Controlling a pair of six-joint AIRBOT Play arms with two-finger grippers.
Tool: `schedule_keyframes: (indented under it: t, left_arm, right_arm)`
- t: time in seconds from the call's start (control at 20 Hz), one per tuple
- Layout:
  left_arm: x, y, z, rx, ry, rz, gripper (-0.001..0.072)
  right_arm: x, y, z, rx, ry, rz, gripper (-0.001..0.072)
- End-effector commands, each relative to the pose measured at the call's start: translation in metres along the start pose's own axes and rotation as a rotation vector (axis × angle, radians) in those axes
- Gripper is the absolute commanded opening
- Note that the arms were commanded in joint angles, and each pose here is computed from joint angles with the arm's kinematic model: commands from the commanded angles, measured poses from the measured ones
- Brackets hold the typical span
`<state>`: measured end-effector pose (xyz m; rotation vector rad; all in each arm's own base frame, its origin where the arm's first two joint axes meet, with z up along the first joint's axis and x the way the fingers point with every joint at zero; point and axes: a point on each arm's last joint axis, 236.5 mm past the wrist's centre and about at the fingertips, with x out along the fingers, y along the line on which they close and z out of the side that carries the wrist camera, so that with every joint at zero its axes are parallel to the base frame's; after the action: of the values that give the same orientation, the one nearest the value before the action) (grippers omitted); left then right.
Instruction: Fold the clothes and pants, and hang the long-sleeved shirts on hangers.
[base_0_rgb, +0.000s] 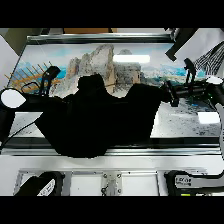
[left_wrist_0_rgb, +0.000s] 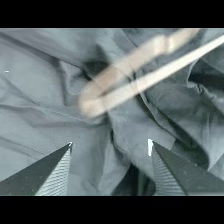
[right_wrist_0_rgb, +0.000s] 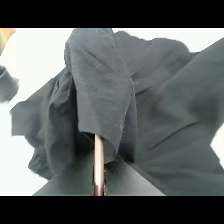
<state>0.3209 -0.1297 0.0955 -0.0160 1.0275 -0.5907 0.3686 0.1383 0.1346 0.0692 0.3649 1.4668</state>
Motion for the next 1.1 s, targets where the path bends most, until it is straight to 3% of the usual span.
schedule_keyframes:
  t: [0.0,0.2,0.45,0.8,1.05]
  left_arm:
    - [-0.012,0.004,0.011,-0.157,-0.069,0.061,0.0496]
    - [0.025,-0.022,0.006,-0.263,-0.014,0.122,0.0497]
    - [0.077,-0.075,0.027,-0.442,-0.075,0.036,0.0499]
    - [0.102,-0.086,0.039,-0.615,-0.098,-0.033,0.0498]
    - [0.125,-0.084,0.027,-0.635,-0.038,-0.017,0.0498]
  right_arm:
    - [-0.008,-0.014,0.042,-0.016,-0.062,-0.173,0.0008]
    - [-0.014,-0.009,0.064,-0.044,-0.067,-0.252,0.0007]
    - [-0.014,-0.007,0.057,-0.049,-0.024,-0.259,0.0007]
    - [-0.013,-0.006,0.056,-0.049,-0.020,-0.255,0.0008]
    - [-0.013,-0.006,0.056,-0.049,-0.020,-0.255,0.0008]
